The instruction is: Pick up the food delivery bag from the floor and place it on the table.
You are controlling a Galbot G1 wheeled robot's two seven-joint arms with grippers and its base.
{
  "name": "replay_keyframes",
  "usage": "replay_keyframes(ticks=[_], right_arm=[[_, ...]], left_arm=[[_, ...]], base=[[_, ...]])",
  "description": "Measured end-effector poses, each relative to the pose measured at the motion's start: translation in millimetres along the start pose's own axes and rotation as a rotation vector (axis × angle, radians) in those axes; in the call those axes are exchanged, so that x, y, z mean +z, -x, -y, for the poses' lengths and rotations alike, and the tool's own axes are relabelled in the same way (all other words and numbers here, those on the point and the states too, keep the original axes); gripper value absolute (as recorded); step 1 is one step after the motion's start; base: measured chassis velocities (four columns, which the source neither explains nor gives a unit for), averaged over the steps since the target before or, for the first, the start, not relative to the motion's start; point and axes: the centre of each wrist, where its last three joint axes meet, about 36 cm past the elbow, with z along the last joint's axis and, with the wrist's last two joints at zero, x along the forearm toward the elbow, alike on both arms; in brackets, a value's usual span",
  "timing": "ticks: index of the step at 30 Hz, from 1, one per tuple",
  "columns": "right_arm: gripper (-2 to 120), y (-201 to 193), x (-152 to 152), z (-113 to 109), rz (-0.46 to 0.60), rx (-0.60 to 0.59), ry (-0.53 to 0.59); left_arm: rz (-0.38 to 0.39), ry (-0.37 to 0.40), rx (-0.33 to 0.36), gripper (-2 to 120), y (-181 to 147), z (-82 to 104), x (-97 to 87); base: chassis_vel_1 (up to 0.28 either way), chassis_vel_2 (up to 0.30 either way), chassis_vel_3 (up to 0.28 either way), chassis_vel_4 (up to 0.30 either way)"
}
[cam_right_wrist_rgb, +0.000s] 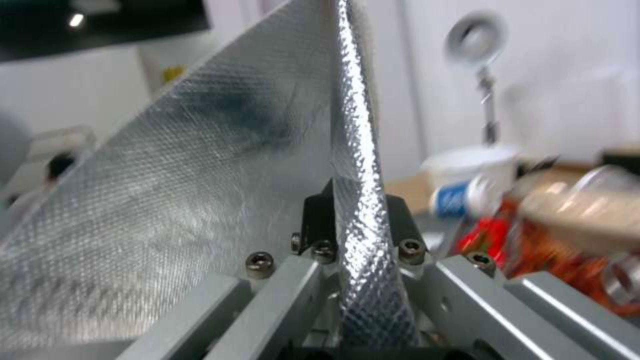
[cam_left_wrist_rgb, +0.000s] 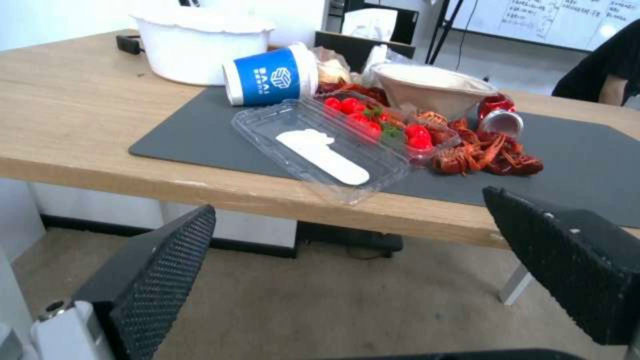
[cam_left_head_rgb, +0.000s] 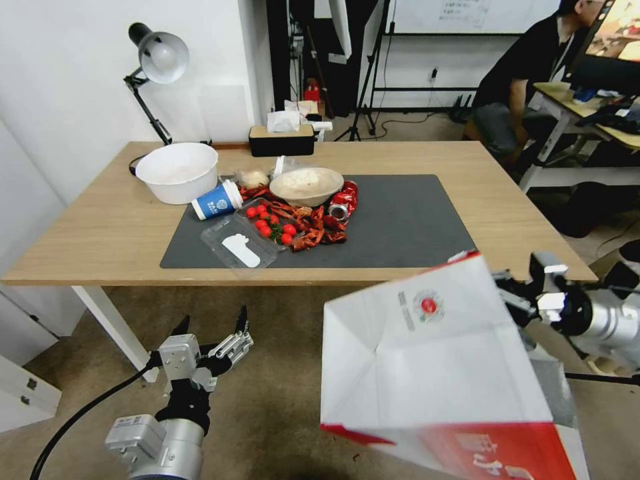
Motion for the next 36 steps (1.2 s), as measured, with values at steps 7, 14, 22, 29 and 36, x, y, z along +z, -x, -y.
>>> replay_keyframes(ticks=[7,14,22,29,36], right_arm=[[0,-1.8,-26.2,-8.5,0.031,0.008,-0.029],[0,-13.8,-60.2,-11.0,0.090,0.066,-0.062],[0,5.8,-126.1,-31.6,0.370,0.427,-0.045],[0,32.9,-180.0,-35.1,0.469,0.758,0.012],[0,25.2,-203.9,-19.6,0.506,1.015,0.097]], left_arm=[[0.000,0.000,0.000,100,0.0,0.1,0.8],[0.001,0.000,-0.001,100,0.0,0.8,1.8],[0.006,0.003,0.004,100,-0.4,0.3,1.5],[0.012,0.009,0.005,100,0.2,-1.0,0.9],[0.020,0.009,0.001,100,1.8,-2.6,0.1]], base=[[0.000,0.000,0.000,0.000],[0.000,0.000,0.000,0.000],[0.000,0.000,0.000,0.000],[0.000,0.000,0.000,0.000],[0.000,0.000,0.000,0.000]])
